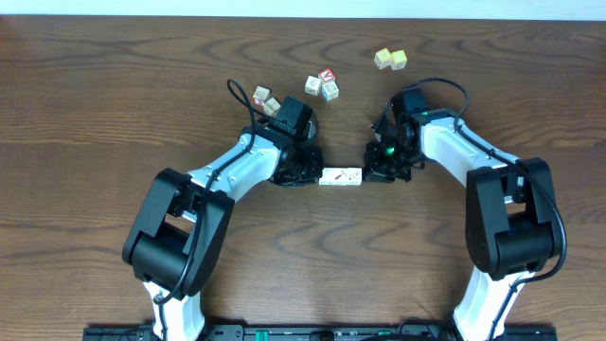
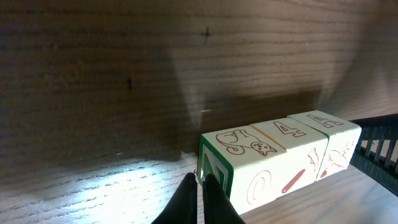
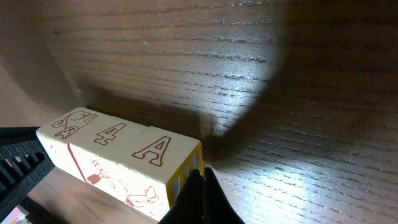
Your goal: Lift 3 blocks
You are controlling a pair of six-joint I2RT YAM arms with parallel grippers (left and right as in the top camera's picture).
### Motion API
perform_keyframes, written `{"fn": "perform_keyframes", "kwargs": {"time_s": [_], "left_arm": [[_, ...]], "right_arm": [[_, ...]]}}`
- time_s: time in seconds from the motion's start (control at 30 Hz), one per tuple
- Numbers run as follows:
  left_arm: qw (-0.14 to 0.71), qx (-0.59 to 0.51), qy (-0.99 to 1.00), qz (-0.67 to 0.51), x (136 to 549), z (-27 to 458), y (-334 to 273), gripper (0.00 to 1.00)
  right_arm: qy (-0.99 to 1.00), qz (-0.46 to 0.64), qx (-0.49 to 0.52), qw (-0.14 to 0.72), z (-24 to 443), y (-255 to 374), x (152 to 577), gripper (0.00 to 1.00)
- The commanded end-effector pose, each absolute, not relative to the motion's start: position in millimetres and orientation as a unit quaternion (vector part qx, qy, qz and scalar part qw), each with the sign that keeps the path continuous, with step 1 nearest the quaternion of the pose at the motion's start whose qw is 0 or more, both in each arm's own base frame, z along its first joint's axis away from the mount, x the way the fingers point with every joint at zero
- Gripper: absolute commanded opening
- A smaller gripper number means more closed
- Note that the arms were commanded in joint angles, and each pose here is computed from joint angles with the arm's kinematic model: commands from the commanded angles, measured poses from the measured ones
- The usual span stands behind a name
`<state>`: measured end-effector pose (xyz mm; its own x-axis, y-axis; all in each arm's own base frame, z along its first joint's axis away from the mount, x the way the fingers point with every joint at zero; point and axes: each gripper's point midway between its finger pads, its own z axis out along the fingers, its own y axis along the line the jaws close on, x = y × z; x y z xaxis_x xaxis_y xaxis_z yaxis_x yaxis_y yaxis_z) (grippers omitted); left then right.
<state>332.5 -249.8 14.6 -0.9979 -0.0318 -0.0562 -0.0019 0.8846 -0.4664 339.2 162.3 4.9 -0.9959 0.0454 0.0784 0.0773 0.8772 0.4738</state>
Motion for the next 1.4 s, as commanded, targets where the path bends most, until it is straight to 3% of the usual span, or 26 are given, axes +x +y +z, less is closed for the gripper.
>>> {"fn": "perform_keyframes", "kwargs": {"time_s": [0.0, 1.37], "left_arm": [[0.021, 0.004, 0.964, -0.264, 329, 18, -261, 0.07], [0.036, 0.011, 0.959, -0.282, 327, 46, -264, 0.07]], "right_arm": [[-0.960, -0.275, -0.024, 0.044, 10, 180, 335, 0.01], [-0.959, -0.284, 0.014, 0.019, 47, 212, 341, 0.01]]}}
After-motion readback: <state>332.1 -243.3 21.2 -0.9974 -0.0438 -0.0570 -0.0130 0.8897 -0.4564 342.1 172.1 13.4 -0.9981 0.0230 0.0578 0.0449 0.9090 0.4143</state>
